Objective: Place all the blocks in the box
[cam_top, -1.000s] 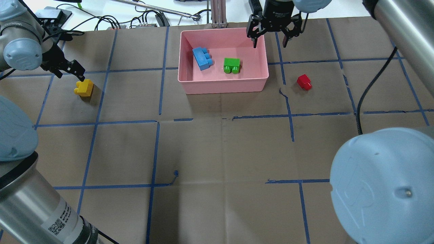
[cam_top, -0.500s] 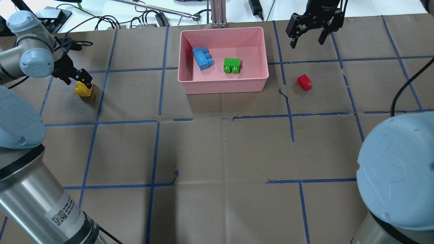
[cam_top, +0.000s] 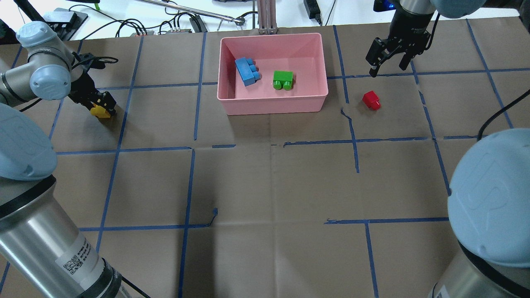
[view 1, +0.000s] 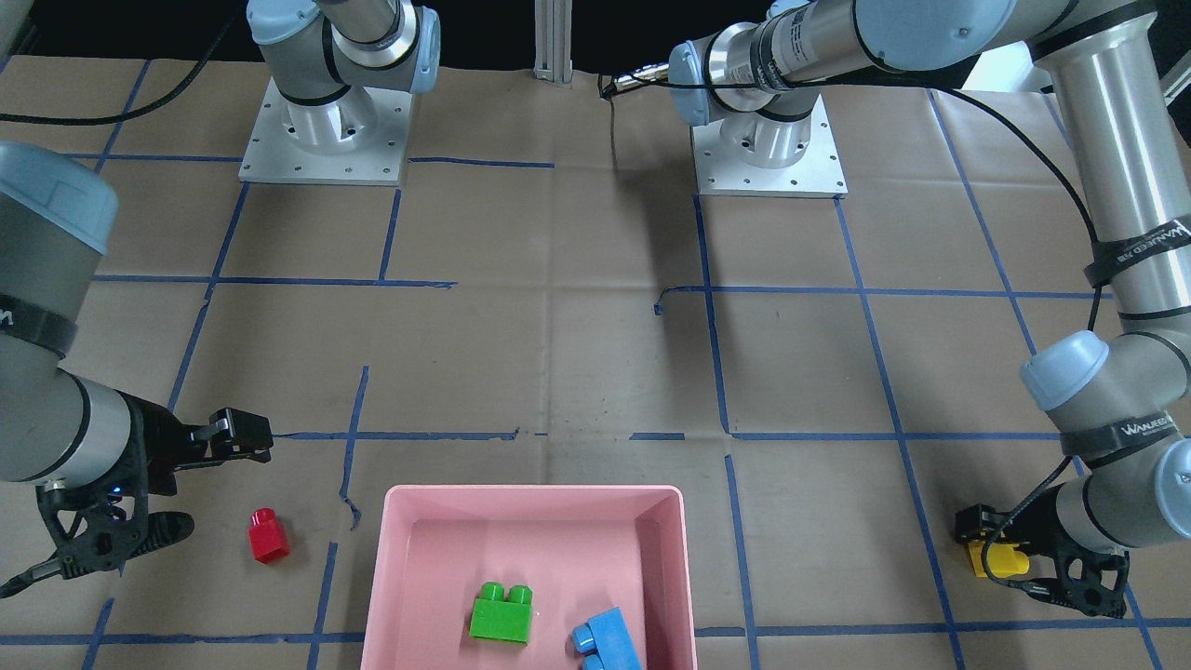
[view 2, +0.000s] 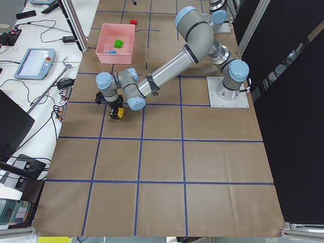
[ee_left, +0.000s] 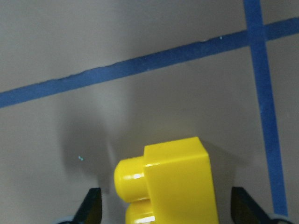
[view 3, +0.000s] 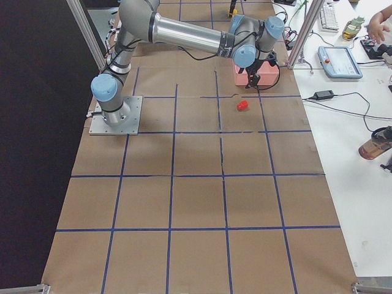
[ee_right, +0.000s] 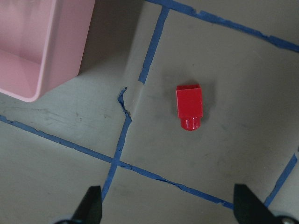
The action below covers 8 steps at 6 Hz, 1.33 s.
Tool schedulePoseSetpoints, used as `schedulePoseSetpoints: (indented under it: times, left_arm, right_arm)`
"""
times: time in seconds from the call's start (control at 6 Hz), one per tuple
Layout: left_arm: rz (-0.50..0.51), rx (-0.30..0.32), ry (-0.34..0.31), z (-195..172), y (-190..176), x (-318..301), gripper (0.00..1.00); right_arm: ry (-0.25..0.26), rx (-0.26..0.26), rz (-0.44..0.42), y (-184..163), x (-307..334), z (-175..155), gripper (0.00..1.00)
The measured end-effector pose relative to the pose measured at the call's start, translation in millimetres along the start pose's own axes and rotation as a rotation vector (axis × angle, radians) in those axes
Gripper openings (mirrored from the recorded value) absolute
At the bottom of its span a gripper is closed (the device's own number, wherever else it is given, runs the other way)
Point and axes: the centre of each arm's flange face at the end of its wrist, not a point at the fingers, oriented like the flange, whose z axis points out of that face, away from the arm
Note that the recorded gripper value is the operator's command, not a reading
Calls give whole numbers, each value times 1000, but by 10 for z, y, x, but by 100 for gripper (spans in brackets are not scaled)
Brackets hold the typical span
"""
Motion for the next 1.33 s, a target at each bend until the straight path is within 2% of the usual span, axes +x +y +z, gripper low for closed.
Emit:
schedulePoseSetpoints:
  times: [0.33, 0.5, 0.67, 0.83, 1.0, 1.33]
  left_arm:
    - [-14, 26, -6, -161, -22, 17, 0]
    - [-40, 63, 1, -361, -58, 100, 0]
    - [-70, 104, 15, -629, -141, 356, 0]
    - [-106, 148, 40, -925, -314, 900, 0]
    - [-153, 197, 79, -1200, -524, 1650, 0]
    - [-156, 286, 161, -1469, -804, 2997, 0]
  right_arm:
    - [49, 81, -121, 27, 113, 661, 100]
    - [75, 116, -163, 58, 117, 956, 100]
    - [86, 129, -193, 70, 127, 1170, 99]
    - [88, 128, -211, 59, 143, 1300, 99]
    - [92, 132, -214, 29, 167, 1380, 93]
    - [107, 158, -181, -52, 220, 1499, 55]
